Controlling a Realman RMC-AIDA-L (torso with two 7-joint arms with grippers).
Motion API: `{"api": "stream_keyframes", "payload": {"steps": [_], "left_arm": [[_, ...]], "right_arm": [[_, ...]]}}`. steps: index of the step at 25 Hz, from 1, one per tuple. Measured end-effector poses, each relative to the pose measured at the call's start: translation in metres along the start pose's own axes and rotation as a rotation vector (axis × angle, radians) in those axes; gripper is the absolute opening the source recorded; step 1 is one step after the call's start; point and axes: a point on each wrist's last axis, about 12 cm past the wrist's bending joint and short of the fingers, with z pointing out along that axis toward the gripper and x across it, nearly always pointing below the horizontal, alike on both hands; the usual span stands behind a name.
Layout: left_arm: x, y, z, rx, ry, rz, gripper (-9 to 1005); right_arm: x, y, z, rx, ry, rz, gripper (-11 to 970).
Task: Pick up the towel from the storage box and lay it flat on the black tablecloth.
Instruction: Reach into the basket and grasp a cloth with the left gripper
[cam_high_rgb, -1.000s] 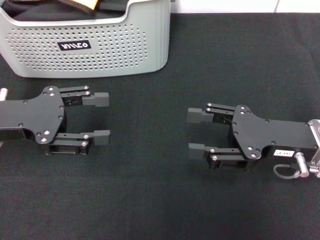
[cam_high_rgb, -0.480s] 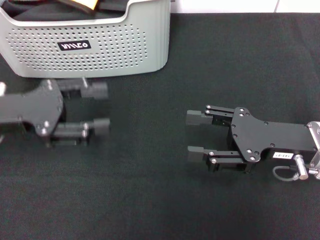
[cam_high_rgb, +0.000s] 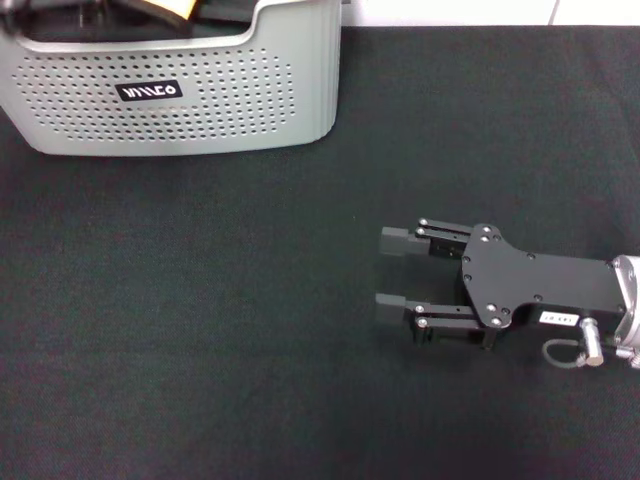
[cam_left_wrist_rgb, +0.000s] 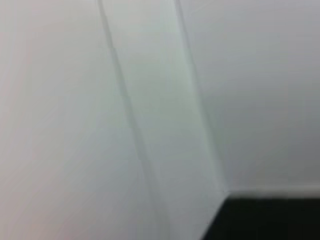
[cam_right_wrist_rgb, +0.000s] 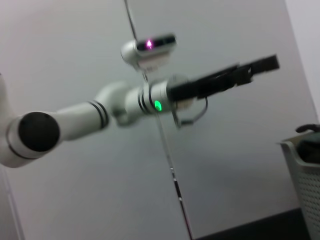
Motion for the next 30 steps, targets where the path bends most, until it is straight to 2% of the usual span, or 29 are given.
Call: {"api": "stream_keyframes", "payload": {"steps": [3, 5, 8, 10, 15, 24, 30], "left_arm": [[-0.021, 0.006, 0.008, -0.12, 0.167, 0.171, 729], [-0.03, 0.006, 0.017, -0.163, 0.267, 0.273, 726], [-0.032, 0.006, 0.033, -0.191, 0.406, 0.38, 722], [-0.023, 0.006, 0.049, -0.185, 0.531, 0.437, 719], [-0.004, 0.002, 0.066, -0.173, 0.629, 0.475, 711], [0.002, 0.004, 0.067, -0.206, 0.683, 0.485, 697], [0.004, 0.003, 0.079, -0.232, 0.669, 0.495, 688]], "right_arm": [[0.004, 0.001, -0.002, 0.034, -0.009, 0.012, 739], [0.007, 0.002, -0.004, 0.055, -0.015, 0.02, 739], [0.01, 0.002, -0.006, 0.082, -0.026, 0.025, 738], [0.013, 0.003, -0.008, 0.107, -0.032, 0.026, 738], [0.013, 0.002, -0.009, 0.121, -0.04, 0.025, 739], [0.009, -0.004, -0.007, 0.146, -0.04, -0.008, 739], [0.009, -0.004, -0.006, 0.15, -0.042, -0.023, 738]]}}
